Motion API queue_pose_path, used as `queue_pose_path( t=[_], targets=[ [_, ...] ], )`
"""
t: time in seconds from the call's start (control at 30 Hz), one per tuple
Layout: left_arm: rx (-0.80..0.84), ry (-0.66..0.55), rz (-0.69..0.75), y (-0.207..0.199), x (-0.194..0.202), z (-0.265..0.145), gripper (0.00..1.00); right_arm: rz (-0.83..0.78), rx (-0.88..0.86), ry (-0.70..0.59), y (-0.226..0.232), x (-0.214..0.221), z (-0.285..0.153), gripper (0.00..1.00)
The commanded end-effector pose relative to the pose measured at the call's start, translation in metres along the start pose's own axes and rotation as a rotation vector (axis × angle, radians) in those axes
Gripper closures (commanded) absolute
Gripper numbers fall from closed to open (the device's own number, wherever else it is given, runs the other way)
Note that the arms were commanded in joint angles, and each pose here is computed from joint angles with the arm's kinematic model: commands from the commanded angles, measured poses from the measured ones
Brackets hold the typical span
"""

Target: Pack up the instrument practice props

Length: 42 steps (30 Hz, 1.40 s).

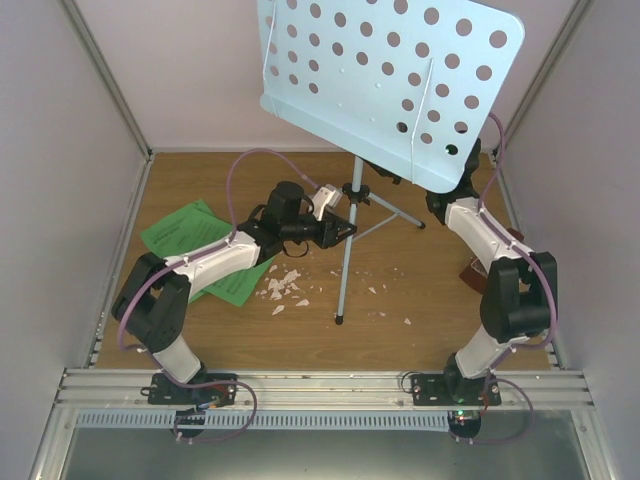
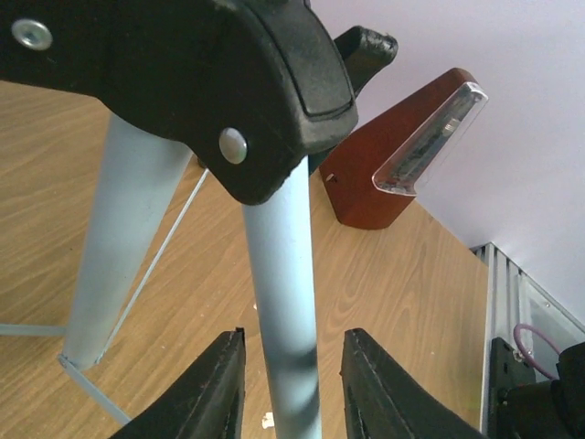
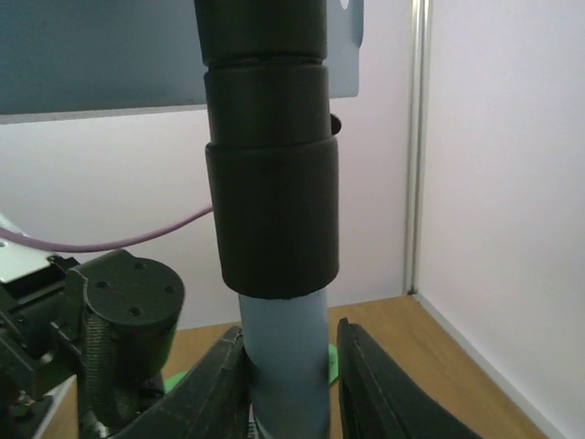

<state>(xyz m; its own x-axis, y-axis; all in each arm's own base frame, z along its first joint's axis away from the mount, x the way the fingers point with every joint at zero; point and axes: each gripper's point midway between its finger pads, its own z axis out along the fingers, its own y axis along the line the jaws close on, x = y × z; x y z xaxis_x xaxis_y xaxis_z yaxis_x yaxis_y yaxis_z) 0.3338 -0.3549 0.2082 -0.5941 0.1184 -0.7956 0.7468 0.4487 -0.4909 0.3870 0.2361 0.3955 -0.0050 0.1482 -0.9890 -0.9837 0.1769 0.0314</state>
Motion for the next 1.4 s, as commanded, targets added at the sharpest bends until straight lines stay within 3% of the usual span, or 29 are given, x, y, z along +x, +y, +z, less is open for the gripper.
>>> queue_pose_path(
  t=[0.0,0.17,0.3,0.8,1.0,1.13,1.37],
  targets=[
    [0.007,-0.046,0.064,-0.006,-0.017,0.004,0.71,-0.045,-0.051,-0.011,0.009,-0.008,0.006,0.76],
    [-0.010,-0.043,0.066,-0.002,-0.016,0.006,0.83,-0.064,-0.053,-0.018,0.016,-0.012,0.004,0.97],
    [-0.018,-0.052,0.068,-0.002,-0.019,0.005,1.00,-0.077,-0.032,-0.035,0.022,-0.022,0.001,1.00],
    [-0.065,-0.329,0.228,-0.052,-0.085,-0.074,1.00,-0.079,0.038,-0.055,0.077,-0.033,0.020,1.00],
    [-0.042,-0.435,0.250,-0.075,-0.100,-0.105,1.00,-0.042,0.057,-0.031,0.090,-0.012,0.022,0.99],
    [-0.027,-0.420,0.264,-0.077,-0.088,-0.106,1.00,-0.010,0.065,-0.026,0.098,0.006,0.017,1.00],
    [-0.038,-0.326,0.322,-0.072,-0.033,-0.090,1.00,-0.015,0.076,-0.026,0.112,0.018,0.008,1.00]
  ],
)
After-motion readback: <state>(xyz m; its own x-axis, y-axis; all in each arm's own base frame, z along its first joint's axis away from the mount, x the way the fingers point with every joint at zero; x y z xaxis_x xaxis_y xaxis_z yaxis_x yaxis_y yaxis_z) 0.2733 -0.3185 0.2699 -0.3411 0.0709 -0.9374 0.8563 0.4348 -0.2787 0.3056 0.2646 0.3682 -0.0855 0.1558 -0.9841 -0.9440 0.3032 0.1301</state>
